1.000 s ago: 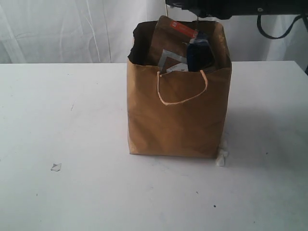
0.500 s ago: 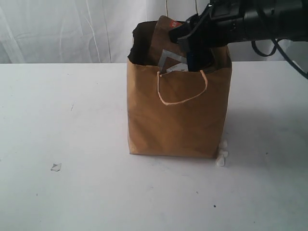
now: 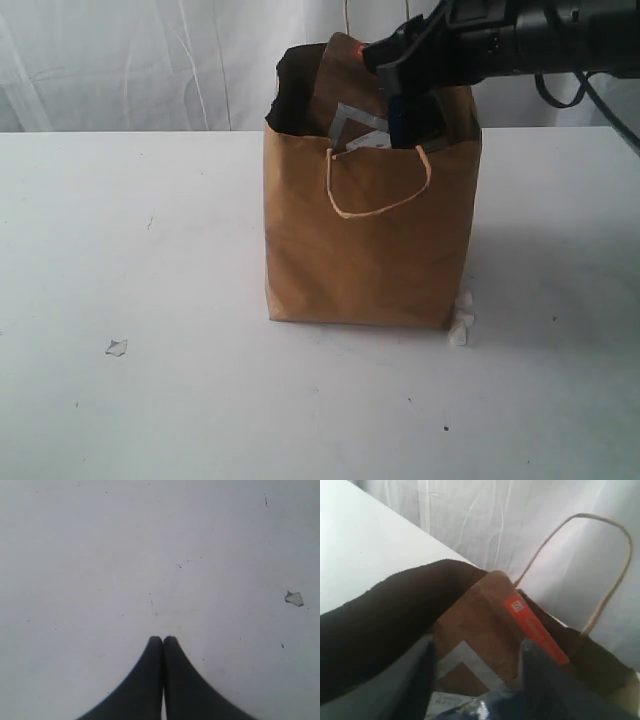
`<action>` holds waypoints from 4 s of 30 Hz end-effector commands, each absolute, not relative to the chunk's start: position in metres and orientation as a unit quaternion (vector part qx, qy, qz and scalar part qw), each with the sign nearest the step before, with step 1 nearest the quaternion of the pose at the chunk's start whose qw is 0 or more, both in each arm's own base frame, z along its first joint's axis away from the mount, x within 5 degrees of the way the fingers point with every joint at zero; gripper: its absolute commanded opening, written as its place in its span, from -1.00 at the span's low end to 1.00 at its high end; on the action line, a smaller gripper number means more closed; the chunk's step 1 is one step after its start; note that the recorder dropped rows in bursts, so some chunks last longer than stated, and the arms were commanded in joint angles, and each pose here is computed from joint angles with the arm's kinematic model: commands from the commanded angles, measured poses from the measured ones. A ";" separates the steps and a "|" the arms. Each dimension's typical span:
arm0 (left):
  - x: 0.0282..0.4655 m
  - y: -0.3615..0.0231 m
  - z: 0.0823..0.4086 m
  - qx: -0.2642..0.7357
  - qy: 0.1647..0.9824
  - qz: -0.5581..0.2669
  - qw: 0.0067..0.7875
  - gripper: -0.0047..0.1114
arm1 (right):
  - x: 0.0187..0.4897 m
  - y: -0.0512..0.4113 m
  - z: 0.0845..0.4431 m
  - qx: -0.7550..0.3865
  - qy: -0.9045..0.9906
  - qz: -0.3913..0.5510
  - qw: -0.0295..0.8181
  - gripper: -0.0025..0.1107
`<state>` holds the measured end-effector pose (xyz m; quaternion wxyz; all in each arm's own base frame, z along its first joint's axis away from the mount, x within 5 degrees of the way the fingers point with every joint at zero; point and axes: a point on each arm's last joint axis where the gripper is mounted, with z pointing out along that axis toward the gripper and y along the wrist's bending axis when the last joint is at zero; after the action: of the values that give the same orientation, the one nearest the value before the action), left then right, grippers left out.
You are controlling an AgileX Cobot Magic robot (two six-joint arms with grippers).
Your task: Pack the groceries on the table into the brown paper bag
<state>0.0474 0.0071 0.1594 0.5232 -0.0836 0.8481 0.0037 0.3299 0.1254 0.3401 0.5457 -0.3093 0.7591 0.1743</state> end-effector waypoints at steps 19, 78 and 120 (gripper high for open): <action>0.045 0.007 0.154 -0.087 0.858 0.006 0.506 -0.92 | 0.359 0.012 0.346 -0.026 0.794 0.156 0.587 -0.77; 0.045 0.007 0.154 -0.087 0.858 0.006 0.506 -0.92 | 0.310 0.022 0.169 -0.146 0.918 0.090 0.358 -0.96; 0.045 0.007 0.154 -0.087 0.858 0.006 0.506 -0.92 | 0.281 0.054 0.216 -0.298 0.774 0.372 0.416 -0.80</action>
<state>0.0474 0.0071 0.1594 0.5232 -0.0836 0.8481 0.0037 0.2809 0.0525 0.2068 0.3795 -0.2807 0.8047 0.3602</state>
